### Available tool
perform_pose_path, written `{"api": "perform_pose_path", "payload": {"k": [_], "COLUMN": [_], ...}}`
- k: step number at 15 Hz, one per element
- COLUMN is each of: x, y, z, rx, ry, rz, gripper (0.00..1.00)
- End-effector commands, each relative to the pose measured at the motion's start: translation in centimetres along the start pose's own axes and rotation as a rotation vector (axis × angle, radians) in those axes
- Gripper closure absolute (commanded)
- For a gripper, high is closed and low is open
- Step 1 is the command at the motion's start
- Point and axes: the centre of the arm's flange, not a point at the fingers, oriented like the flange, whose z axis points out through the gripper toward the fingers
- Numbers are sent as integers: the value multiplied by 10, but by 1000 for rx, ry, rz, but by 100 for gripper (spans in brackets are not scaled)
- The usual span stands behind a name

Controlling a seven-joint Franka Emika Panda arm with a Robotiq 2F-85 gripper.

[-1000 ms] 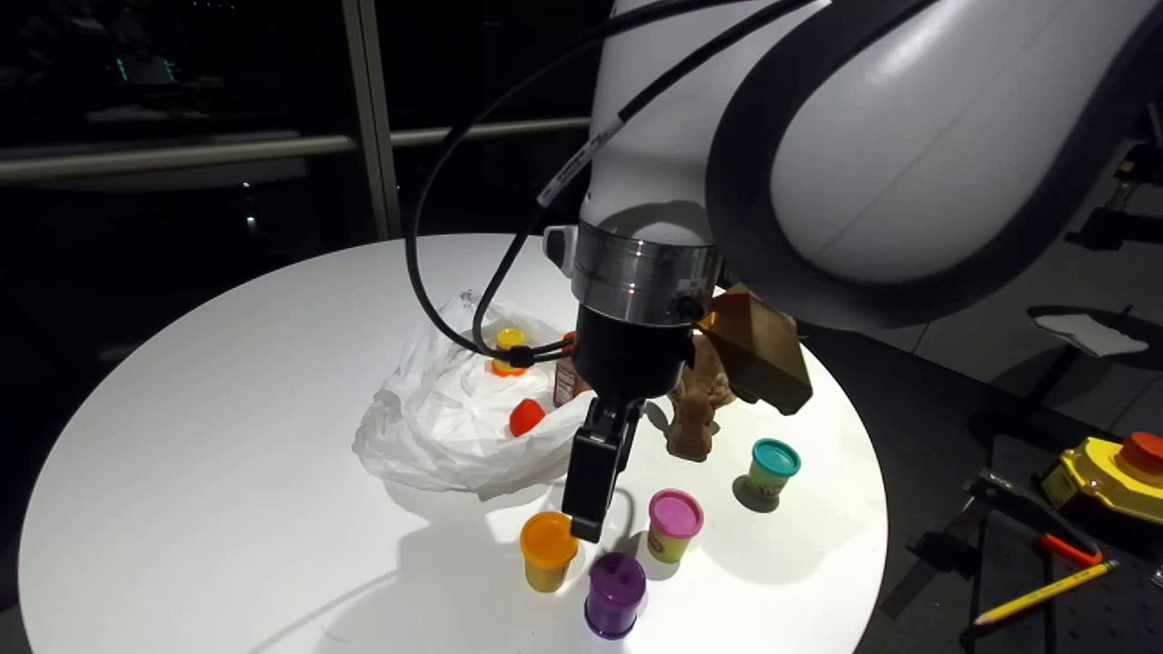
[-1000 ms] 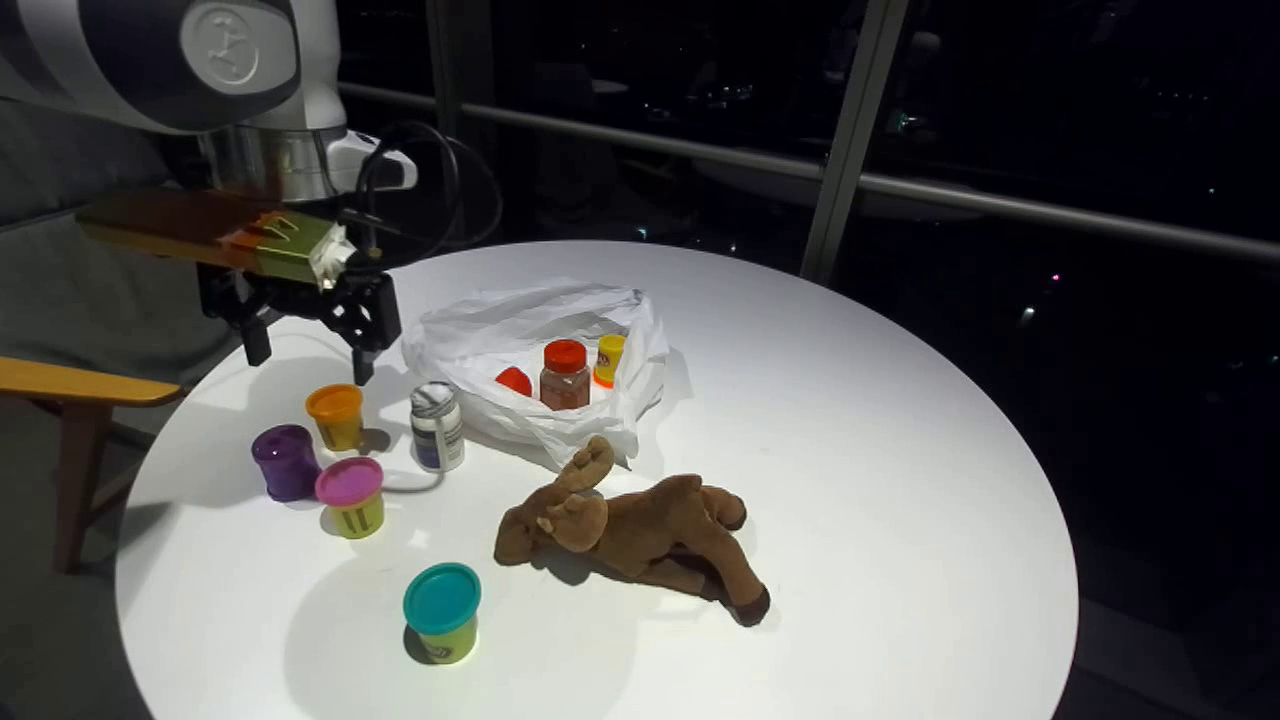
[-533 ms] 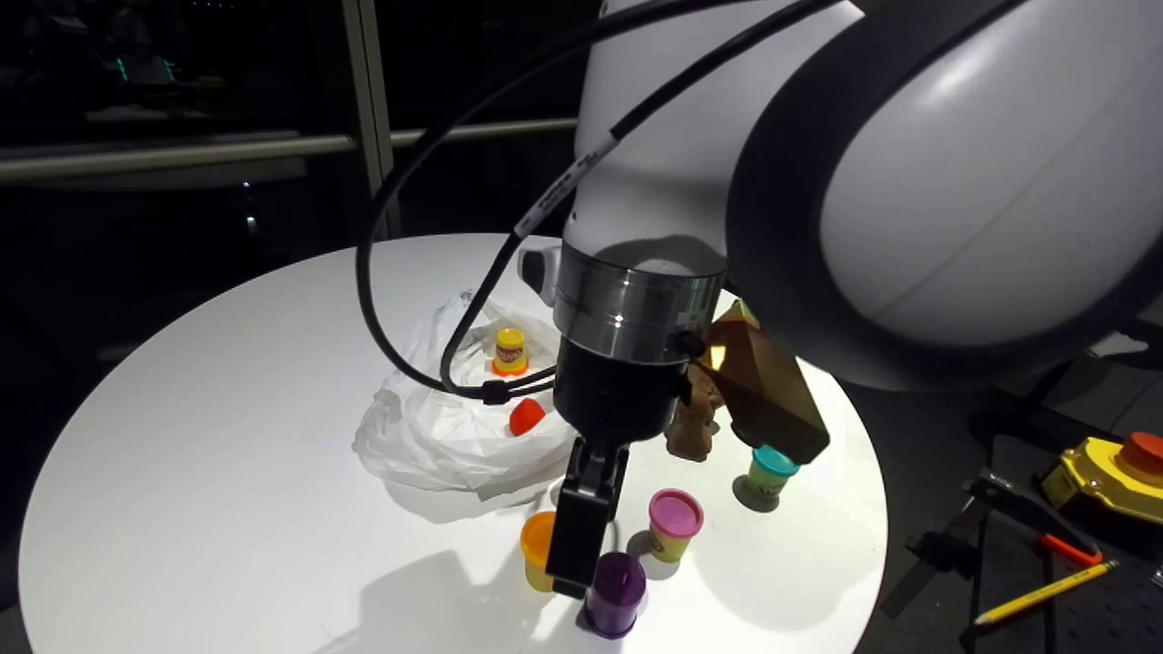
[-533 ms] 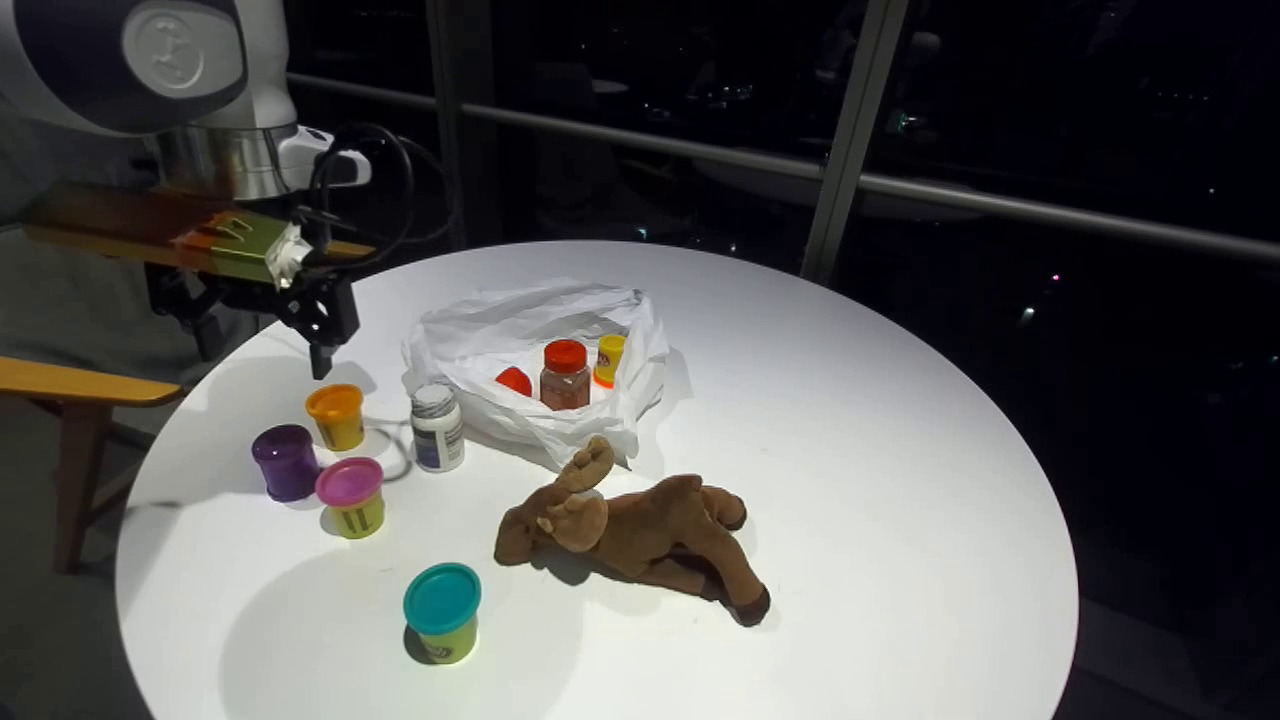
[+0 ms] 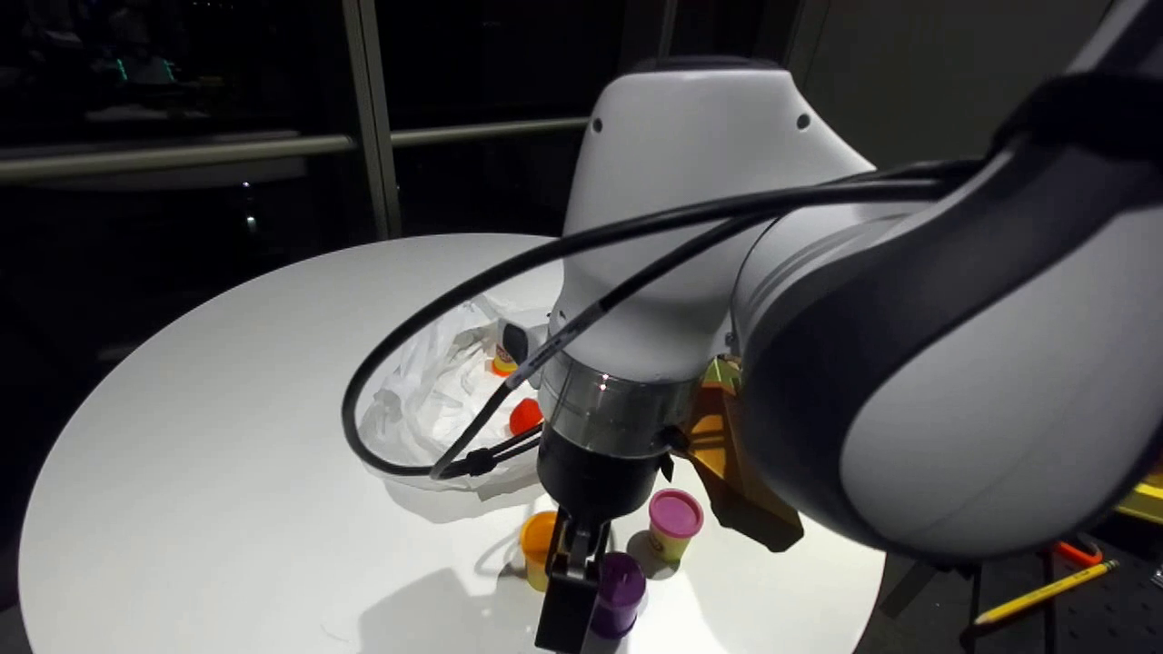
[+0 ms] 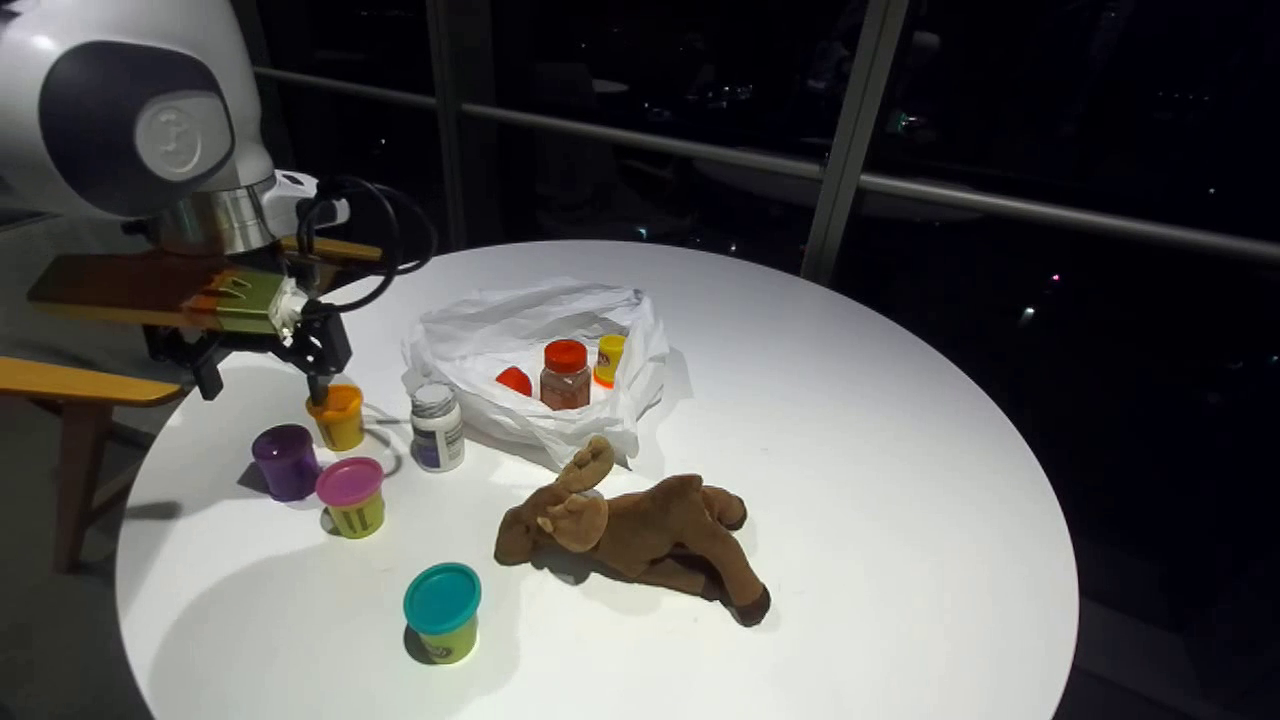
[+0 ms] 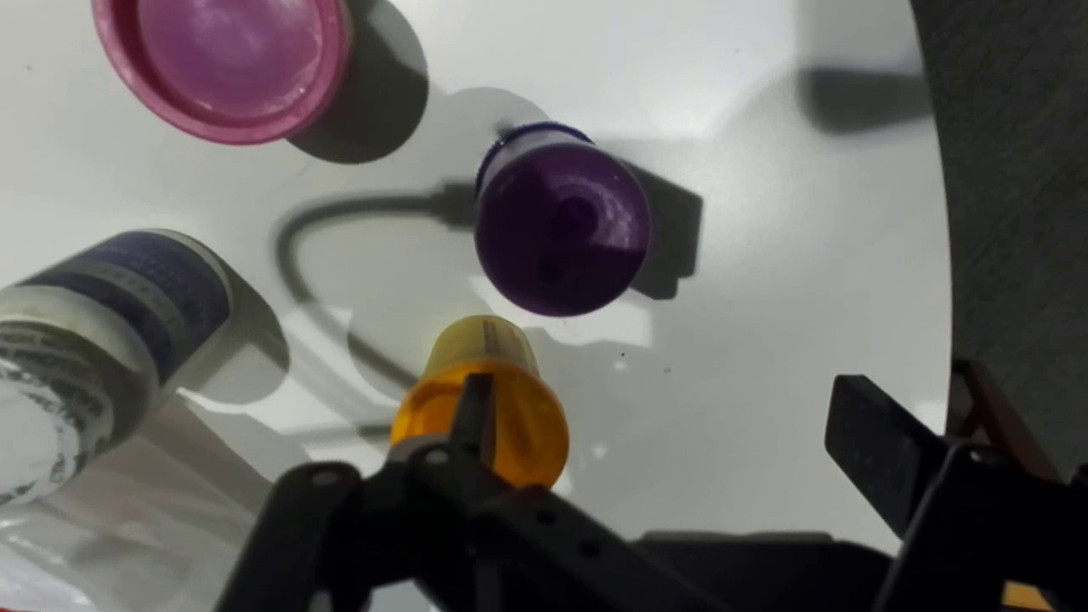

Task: Put all the objects on the table in the white plastic bag

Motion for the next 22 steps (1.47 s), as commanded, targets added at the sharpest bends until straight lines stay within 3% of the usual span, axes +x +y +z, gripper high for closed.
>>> {"api": "perform_pose_path", "payload": {"k": [1,14,18,22], "x": [17,30,30,28], "y": [5,2,11,17], "z": [14,12,13,23], "rx": [-62,-170,-217,-214], "ry": [36,61,41,-8], "rz": [2,-46,-39,-13], "gripper": [0,0,0,0]}}
